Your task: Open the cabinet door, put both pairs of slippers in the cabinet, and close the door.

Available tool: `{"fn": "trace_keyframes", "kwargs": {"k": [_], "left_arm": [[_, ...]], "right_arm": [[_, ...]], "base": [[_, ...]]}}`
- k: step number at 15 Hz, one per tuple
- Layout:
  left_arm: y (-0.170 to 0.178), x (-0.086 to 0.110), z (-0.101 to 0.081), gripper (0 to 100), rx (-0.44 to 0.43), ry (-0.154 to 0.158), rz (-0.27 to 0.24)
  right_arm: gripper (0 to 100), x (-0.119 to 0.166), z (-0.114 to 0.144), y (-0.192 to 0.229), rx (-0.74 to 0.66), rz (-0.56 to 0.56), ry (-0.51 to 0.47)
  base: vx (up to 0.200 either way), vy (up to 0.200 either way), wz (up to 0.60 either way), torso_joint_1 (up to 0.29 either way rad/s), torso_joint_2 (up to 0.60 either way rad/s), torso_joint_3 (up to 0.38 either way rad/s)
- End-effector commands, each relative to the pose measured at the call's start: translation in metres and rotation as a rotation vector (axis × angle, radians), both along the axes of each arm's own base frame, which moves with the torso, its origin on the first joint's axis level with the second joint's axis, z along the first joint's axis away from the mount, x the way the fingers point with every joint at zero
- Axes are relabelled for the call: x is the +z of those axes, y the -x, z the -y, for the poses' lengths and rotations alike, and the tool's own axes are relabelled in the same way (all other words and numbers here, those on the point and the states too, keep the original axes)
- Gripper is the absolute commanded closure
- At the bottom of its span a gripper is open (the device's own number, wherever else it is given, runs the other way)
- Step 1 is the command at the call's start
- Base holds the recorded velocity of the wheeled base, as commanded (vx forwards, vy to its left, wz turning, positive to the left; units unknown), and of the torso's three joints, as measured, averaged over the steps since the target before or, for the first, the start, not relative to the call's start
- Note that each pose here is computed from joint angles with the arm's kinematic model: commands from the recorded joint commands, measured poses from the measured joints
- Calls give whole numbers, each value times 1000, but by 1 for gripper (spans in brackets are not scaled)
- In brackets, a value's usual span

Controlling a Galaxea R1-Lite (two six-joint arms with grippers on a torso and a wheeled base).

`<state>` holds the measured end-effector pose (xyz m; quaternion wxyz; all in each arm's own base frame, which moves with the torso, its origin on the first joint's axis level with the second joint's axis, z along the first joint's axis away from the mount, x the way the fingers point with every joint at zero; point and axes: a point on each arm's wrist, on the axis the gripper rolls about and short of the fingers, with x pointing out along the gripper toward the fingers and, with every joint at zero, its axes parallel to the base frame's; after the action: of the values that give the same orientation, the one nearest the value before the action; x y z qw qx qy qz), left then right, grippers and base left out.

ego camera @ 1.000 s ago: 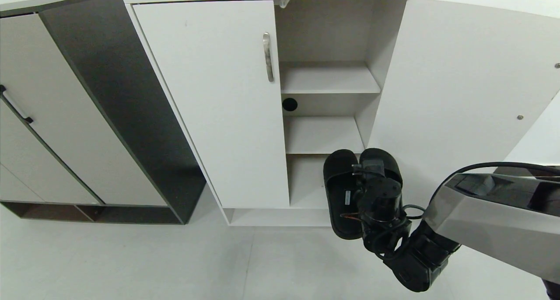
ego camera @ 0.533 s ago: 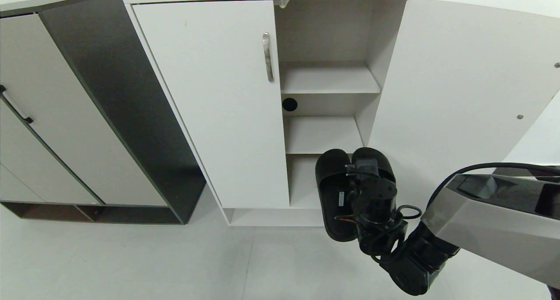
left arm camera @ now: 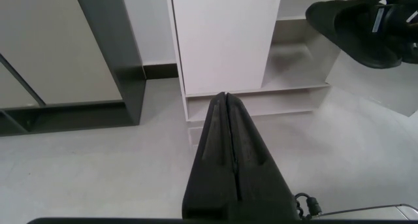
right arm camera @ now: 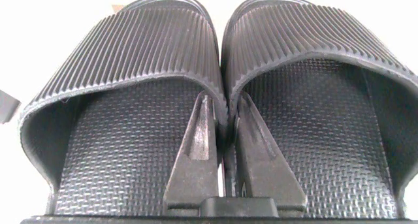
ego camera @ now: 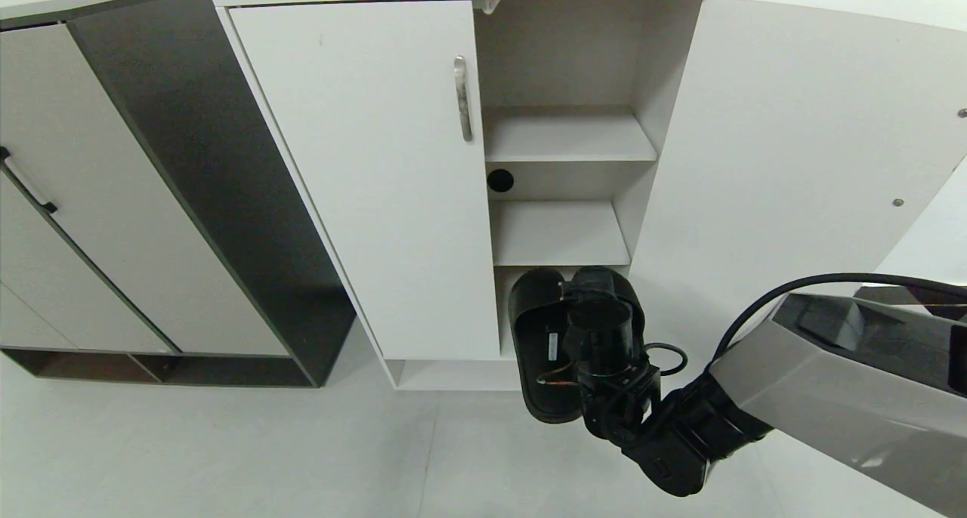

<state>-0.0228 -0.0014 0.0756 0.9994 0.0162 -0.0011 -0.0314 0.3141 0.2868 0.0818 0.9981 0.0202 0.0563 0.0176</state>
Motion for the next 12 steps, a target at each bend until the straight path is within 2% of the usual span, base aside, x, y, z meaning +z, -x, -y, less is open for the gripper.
{"fn": "trace_keyframes", "kwargs": {"k": [1,4,12], "left_arm": [[0,0,0,100,0,0,0],[0,0,0,100,0,2,-1],[0,0,0,100,0,2,-1]], "right_arm": [[100,-2,1,-1,-3,-4,5],[100,-7,1,-3,-8,-11,16],[100,-9,2,-4,-12,-14,18]], "base": [[0,0,0,0,0,0],[0,0,0,0,0,0],[200,0,0,-1,3,1]]}}
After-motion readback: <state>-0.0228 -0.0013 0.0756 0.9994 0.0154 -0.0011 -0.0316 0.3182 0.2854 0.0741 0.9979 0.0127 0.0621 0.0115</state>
